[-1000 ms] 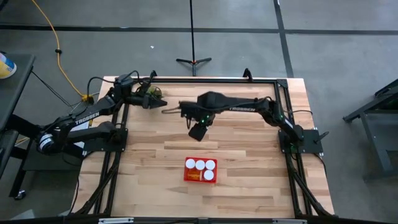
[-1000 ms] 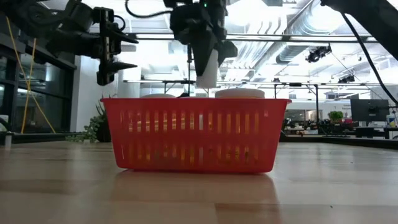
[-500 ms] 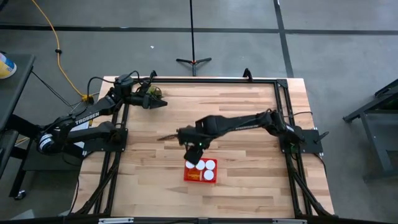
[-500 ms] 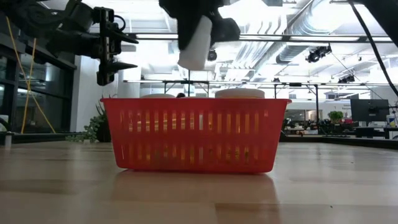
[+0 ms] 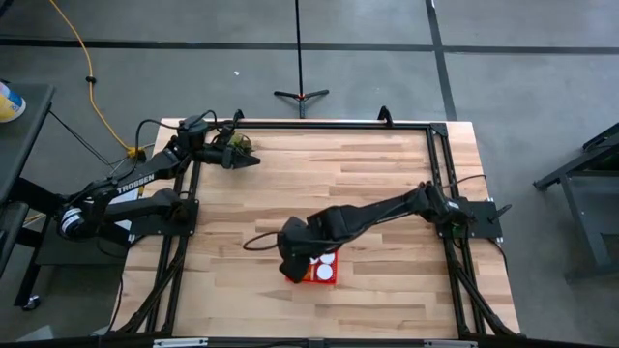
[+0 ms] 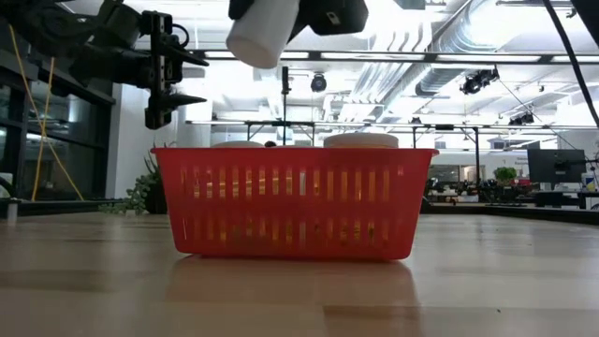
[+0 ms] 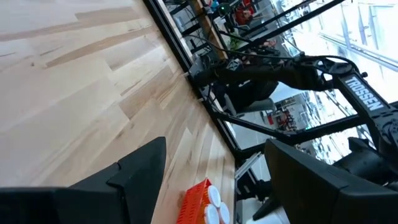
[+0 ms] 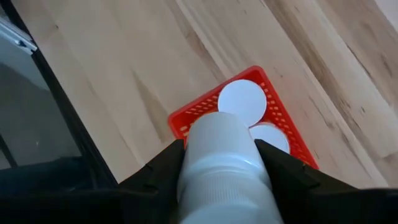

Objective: Pick and place pill bottles into a basket
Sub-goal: Put the white pill bottle into the red bin, then return to Home Position

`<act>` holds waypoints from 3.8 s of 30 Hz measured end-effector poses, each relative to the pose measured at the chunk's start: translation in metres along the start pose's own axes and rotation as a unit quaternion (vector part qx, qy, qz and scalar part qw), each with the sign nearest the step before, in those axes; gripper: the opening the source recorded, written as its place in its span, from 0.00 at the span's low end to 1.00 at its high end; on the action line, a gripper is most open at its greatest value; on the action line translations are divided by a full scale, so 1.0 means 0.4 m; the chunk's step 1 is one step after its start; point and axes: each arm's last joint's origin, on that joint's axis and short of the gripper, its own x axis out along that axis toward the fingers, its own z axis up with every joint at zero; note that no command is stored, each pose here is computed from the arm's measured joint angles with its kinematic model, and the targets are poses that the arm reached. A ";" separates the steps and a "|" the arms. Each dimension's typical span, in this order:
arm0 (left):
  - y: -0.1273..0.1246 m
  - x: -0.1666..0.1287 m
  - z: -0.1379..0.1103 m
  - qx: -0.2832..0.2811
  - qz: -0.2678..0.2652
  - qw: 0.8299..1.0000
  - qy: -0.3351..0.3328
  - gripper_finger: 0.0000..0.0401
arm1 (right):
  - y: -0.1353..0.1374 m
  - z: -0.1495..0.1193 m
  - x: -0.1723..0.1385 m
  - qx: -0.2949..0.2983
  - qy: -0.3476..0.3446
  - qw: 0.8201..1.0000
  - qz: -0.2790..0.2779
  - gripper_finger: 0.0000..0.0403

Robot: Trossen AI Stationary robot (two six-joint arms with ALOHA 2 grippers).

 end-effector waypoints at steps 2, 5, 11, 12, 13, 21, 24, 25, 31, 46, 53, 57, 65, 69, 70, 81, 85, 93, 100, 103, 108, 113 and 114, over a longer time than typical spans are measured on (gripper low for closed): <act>0.000 0.000 0.000 0.000 0.000 1.000 0.000 0.77 | 0.008 -0.010 0.000 0.004 -0.004 1.000 -0.002 0.41; 0.000 0.000 0.000 -0.001 -0.001 1.000 0.001 0.77 | 0.022 -0.018 0.017 0.007 -0.015 1.000 -0.002 0.41; 0.000 0.000 0.000 -0.007 -0.003 1.000 0.003 0.77 | 0.032 -0.035 0.108 0.017 0.011 1.000 -0.015 0.40; 0.000 0.000 0.000 -0.009 -0.003 1.000 0.003 0.77 | 0.032 -0.036 0.121 0.020 0.016 1.000 -0.017 0.40; -0.001 0.000 0.000 -0.009 -0.003 1.000 0.003 0.77 | 0.034 -0.038 0.128 0.022 0.020 0.999 -0.014 0.41; -0.001 0.000 -0.001 -0.009 -0.004 1.000 0.005 0.77 | 0.041 -0.044 0.164 0.025 0.027 0.999 -0.008 0.40; -0.001 0.000 -0.001 -0.009 -0.007 1.000 0.007 0.77 | 0.041 -0.043 0.171 0.025 0.022 0.999 -0.012 0.40; -0.001 0.000 -0.001 -0.009 -0.007 1.000 0.008 0.77 | 0.040 -0.043 0.175 0.025 0.023 0.999 -0.013 0.40; -0.002 0.000 0.000 -0.002 -0.009 1.000 0.006 0.77 | 0.035 -0.048 0.204 0.025 0.035 0.999 -0.025 0.47; -0.004 0.000 -0.002 0.002 -0.023 1.000 0.021 0.77 | 0.017 -0.028 0.232 0.041 0.038 0.998 -0.032 0.49; -0.004 0.000 -0.002 0.004 -0.024 0.999 0.022 0.77 | 0.008 -0.035 0.233 0.045 0.054 0.996 -0.049 0.59; -0.004 0.000 -0.002 0.005 -0.024 0.999 0.022 0.77 | 0.006 -0.038 0.233 0.048 0.059 0.996 -0.055 0.61; -0.004 0.000 -0.002 0.006 -0.025 0.999 0.023 0.77 | 0.007 -0.040 0.232 0.053 0.084 0.994 -0.038 0.63; -0.004 0.000 -0.003 0.005 -0.025 0.999 0.023 0.77 | 0.012 -0.038 0.219 0.056 0.094 0.994 -0.031 0.63; -0.004 0.000 -0.003 0.005 -0.025 0.999 0.023 0.77 | 0.015 -0.036 0.213 0.056 0.092 0.994 -0.027 0.63; -0.006 0.000 -0.005 0.016 -0.040 0.998 0.038 0.77 | 0.023 -0.029 0.138 0.038 0.077 0.996 -0.022 0.63; -0.007 0.000 -0.005 0.017 -0.042 0.998 0.040 0.77 | 0.025 -0.024 0.099 0.023 0.057 0.998 -0.016 0.63; -0.007 0.000 -0.005 0.018 -0.043 0.998 0.040 0.77 | 0.005 0.005 -0.021 -0.026 -0.037 0.998 -0.038 0.63; -0.019 -0.002 0.002 0.041 -0.057 0.997 0.028 0.77 | -0.039 0.030 -0.144 -0.087 -0.096 0.989 -0.068 0.63; -0.054 -0.003 0.009 0.099 -0.096 0.990 0.007 0.77 | -0.060 0.042 -0.190 -0.122 -0.119 0.982 -0.084 0.63; -0.168 -0.009 0.021 0.191 -0.162 0.966 -0.069 0.77 | -0.097 0.064 -0.258 -0.168 -0.143 0.971 -0.093 0.63; -0.290 -0.009 0.020 0.242 -0.183 0.948 -0.092 0.77 | -0.136 0.088 -0.312 -0.198 -0.161 0.962 -0.100 0.63; -0.310 -0.008 0.015 0.250 -0.182 0.947 -0.087 0.77 | -0.144 0.094 -0.321 -0.202 -0.164 0.960 -0.101 0.63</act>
